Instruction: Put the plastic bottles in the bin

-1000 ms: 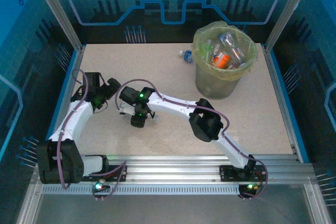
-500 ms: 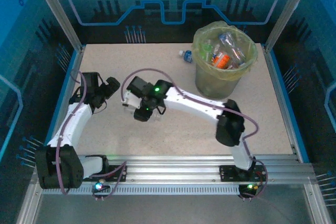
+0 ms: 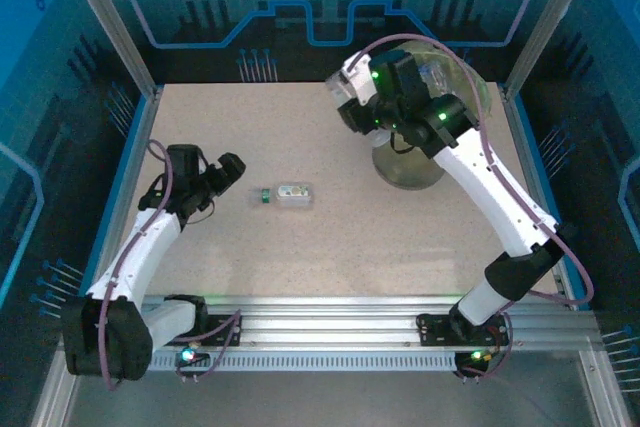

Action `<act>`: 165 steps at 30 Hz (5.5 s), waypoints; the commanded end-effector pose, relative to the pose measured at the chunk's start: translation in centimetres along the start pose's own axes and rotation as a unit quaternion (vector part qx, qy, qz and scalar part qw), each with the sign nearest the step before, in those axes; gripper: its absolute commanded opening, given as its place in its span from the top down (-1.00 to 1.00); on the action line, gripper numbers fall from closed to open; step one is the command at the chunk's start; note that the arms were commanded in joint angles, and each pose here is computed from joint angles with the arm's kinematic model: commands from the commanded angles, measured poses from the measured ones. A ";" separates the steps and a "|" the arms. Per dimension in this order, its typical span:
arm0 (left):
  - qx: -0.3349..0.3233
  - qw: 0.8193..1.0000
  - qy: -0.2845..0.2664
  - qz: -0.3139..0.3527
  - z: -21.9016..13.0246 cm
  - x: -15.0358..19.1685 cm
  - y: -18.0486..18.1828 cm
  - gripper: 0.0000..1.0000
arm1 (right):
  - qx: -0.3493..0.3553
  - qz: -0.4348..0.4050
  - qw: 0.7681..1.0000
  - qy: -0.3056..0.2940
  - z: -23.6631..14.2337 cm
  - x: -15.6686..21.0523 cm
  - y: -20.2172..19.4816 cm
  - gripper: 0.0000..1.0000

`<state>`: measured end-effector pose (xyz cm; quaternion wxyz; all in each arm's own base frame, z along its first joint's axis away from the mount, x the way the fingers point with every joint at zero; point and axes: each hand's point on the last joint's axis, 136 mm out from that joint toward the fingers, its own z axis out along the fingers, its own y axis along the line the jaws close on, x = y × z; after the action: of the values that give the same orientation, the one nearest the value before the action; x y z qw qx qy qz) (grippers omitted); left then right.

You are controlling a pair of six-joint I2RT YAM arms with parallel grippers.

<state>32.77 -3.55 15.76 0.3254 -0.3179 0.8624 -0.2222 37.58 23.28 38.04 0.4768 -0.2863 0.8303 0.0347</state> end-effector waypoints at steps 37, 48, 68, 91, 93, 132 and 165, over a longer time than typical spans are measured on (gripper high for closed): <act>-0.005 1.000 -0.003 0.024 -0.4 0.2 -1.2 -0.98 | 0.303 -0.053 0.932 0.193 8.3 7.1 -19.5 -0.08; -0.005 1.000 -0.002 0.022 -0.3 0.1 -1.3 -0.98 | 0.214 -0.011 0.967 0.135 4.8 4.4 -15.5 -0.62; 0.001 1.000 -0.002 0.023 -0.8 0.3 -1.3 -0.98 | 0.204 0.105 0.964 0.132 5.3 6.5 -16.5 0.33; -0.047 0.998 0.038 0.033 -2.7 6.4 -0.9 -0.98 | 0.103 0.135 0.981 0.089 5.1 4.9 -13.2 -0.06; -0.045 0.998 0.035 0.019 -2.4 7.4 -1.2 -0.98 | 0.105 0.130 0.983 0.082 4.3 4.2 -13.1 -0.26; -0.099 0.990 0.012 -0.098 9.7 9.3 -4.7 -0.98 | 0.037 0.144 0.987 0.065 0.0 6.8 -5.8 -0.99; -0.166 0.981 0.099 0.012 13.8 12.4 -3.1 -0.42 | 0.029 0.205 0.977 0.051 -2.7 9.0 -3.8 -0.99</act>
<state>37.63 -17.54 4.36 0.2126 -0.3533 0.8999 -0.1416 35.03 14.72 32.46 0.4157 -0.1123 0.8999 0.0690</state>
